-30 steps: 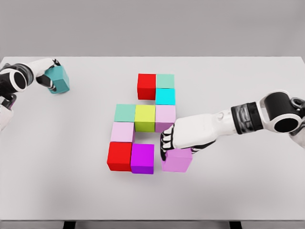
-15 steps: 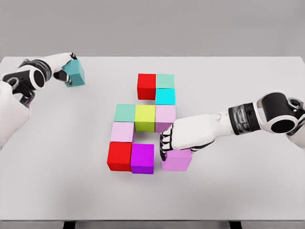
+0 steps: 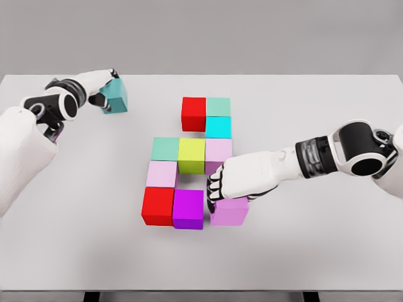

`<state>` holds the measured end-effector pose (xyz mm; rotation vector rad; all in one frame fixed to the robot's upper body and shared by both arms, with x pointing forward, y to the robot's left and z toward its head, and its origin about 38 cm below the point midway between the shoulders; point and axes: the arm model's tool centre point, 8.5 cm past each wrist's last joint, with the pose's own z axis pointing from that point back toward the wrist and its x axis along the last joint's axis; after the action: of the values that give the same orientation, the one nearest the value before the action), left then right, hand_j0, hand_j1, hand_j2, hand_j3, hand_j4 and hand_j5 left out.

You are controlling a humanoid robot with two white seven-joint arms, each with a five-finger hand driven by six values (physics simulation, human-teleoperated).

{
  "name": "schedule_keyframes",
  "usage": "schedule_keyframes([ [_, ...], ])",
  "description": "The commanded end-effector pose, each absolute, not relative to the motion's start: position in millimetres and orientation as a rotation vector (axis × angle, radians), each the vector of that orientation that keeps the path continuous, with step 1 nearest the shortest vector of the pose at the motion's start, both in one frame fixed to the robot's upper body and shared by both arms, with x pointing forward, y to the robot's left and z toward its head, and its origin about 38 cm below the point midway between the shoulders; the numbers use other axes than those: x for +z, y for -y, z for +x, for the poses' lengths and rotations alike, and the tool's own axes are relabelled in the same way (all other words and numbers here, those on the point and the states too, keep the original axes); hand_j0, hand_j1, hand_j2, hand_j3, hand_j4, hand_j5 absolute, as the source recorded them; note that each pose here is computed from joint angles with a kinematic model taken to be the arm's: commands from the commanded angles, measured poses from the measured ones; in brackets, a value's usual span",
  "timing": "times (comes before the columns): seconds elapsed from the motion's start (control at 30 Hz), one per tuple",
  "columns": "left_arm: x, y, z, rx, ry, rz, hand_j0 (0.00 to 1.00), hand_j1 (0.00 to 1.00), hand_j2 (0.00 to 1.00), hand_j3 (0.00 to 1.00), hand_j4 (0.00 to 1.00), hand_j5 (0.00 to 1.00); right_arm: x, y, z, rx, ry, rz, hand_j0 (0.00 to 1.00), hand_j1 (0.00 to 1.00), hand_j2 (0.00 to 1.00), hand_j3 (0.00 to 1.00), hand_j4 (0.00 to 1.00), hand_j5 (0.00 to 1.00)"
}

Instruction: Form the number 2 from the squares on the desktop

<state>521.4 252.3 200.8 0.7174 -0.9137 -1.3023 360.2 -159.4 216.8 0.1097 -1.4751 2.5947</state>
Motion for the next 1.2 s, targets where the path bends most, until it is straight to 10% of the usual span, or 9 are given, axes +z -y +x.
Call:
schedule_keyframes([
  [0.0,201,-246,521,-1.316,0.923,0.719,0.41,0.41,0.41,0.41,0.41,0.41,218,159,360,2.588,1.480,0.111,0.51,0.51,0.51,0.51,0.51,0.51],
  [0.13,202,-242,520,-1.322,0.932,0.720,0.41,0.41,0.41,0.41,0.41,0.41,218,157,360,2.590,1.487,0.114,0.63,0.63,0.63,0.63,0.63,0.63],
  [0.2,200,-236,520,-1.332,0.934,0.715,0.41,0.41,0.41,0.41,0.41,0.41,218,154,360,2.593,1.492,0.115,1.00,1.00,1.00,1.00,1.00,1.00],
  [0.7,201,-211,514,-1.381,0.971,0.706,0.40,0.40,0.40,0.40,0.40,0.40,249,249,374,2.506,1.326,-0.146,1.00,1.00,1.00,1.00,1.00,1.00],
  [1.17,197,-180,512,-1.411,1.002,0.674,0.40,0.40,0.40,0.40,0.40,0.40,191,253,348,2.553,1.150,0.062,1.00,1.00,1.00,1.00,1.00,1.00],
])
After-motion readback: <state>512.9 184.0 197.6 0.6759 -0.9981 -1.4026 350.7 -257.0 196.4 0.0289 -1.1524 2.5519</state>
